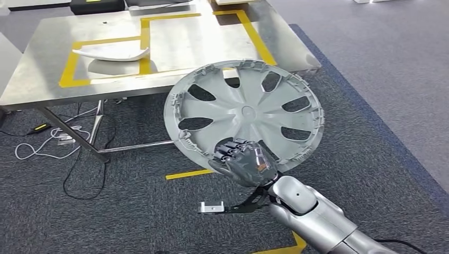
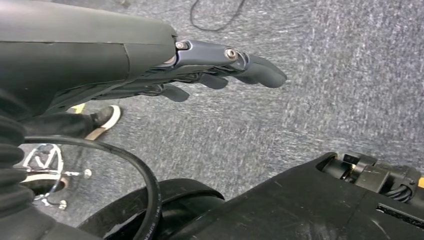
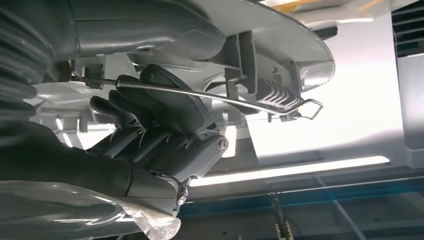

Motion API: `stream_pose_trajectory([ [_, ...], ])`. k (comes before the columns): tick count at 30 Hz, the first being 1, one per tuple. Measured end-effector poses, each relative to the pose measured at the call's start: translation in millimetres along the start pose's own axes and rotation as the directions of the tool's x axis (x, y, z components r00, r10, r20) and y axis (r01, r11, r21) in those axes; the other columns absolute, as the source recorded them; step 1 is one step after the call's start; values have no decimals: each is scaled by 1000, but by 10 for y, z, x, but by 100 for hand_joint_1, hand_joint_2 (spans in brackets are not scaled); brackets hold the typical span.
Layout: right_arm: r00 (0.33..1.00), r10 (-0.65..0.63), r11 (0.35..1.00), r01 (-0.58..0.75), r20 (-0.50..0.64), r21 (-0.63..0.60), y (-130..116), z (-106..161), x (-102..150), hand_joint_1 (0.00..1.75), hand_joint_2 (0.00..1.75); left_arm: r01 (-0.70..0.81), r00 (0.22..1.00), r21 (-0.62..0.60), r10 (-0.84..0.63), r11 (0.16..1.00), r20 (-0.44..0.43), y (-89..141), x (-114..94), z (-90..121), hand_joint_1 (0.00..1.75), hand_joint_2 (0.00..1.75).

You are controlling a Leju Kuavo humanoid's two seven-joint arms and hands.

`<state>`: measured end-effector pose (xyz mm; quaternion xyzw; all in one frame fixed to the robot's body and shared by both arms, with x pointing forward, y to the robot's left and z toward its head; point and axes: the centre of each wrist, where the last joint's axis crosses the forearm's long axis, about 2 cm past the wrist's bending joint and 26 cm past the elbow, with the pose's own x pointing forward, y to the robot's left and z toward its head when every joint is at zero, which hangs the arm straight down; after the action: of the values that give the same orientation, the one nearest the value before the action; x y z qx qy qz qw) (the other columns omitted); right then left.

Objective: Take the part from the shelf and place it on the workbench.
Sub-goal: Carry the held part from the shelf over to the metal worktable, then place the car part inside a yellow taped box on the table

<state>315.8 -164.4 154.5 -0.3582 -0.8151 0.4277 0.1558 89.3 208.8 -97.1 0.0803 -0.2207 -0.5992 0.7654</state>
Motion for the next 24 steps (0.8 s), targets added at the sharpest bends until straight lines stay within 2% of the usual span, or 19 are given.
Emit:
stream_pose_trajectory([
  [6, 1000, -1, 1000, 1, 4, 1, 3, 2, 6, 175, 175, 3, 1000, 15, -4, 1000, 2, 68, 8, -17, 0, 175],
  [24, 1000, -1, 1000, 1, 6, 8, 19, 11, 2, 175, 175, 12, 1000, -7, -12, 1000, 5, -23, 13, 5, 0, 175],
])
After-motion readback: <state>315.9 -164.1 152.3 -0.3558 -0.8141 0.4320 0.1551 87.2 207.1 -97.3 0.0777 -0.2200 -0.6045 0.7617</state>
